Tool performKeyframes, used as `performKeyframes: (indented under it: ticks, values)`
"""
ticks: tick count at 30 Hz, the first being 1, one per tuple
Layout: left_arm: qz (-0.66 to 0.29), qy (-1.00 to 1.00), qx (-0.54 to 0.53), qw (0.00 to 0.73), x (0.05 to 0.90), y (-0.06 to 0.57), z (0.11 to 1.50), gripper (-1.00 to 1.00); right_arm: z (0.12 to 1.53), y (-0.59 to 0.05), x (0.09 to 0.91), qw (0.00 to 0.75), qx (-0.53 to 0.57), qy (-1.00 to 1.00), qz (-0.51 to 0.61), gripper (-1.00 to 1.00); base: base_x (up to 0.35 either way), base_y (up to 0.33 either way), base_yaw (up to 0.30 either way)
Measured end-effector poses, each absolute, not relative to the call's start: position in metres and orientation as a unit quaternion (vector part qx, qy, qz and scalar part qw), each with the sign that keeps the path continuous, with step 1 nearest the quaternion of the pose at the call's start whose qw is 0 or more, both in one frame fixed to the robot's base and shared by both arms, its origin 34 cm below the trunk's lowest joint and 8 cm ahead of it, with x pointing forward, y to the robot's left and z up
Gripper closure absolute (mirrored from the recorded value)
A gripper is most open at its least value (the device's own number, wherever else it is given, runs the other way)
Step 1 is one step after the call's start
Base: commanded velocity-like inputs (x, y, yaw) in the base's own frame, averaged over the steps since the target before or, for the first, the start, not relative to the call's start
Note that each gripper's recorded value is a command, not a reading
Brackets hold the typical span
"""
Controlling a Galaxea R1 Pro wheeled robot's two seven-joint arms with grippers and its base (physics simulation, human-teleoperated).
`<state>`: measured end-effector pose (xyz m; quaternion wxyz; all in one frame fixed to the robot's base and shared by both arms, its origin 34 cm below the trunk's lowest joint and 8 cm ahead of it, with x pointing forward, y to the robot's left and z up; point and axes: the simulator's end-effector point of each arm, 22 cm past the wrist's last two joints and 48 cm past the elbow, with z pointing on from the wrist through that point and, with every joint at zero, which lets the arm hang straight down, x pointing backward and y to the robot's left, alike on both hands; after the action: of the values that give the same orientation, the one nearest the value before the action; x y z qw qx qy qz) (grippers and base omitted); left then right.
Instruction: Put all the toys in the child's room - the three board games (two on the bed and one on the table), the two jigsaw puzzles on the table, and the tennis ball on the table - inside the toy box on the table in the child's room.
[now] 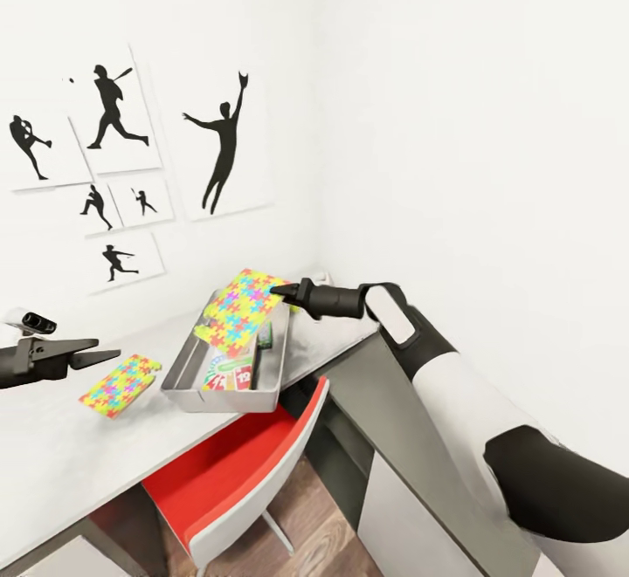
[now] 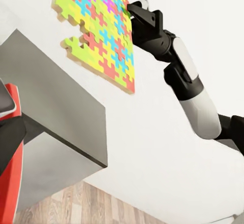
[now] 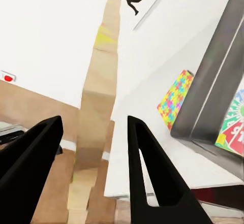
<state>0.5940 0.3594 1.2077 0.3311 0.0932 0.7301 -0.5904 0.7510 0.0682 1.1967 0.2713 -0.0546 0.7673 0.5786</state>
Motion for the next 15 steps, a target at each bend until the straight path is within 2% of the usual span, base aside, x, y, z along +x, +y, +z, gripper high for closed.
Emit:
performKeyframes:
  ticks: [15]
  values:
    - [-0.590, 0.731, 0.093, 0.330, 0.594, 0.359, 1.206, -1.00, 1.194, 0.028, 0.772, 0.205, -0.036, 0.818, 0.536, 1.00, 0.000, 0.000, 0.007]
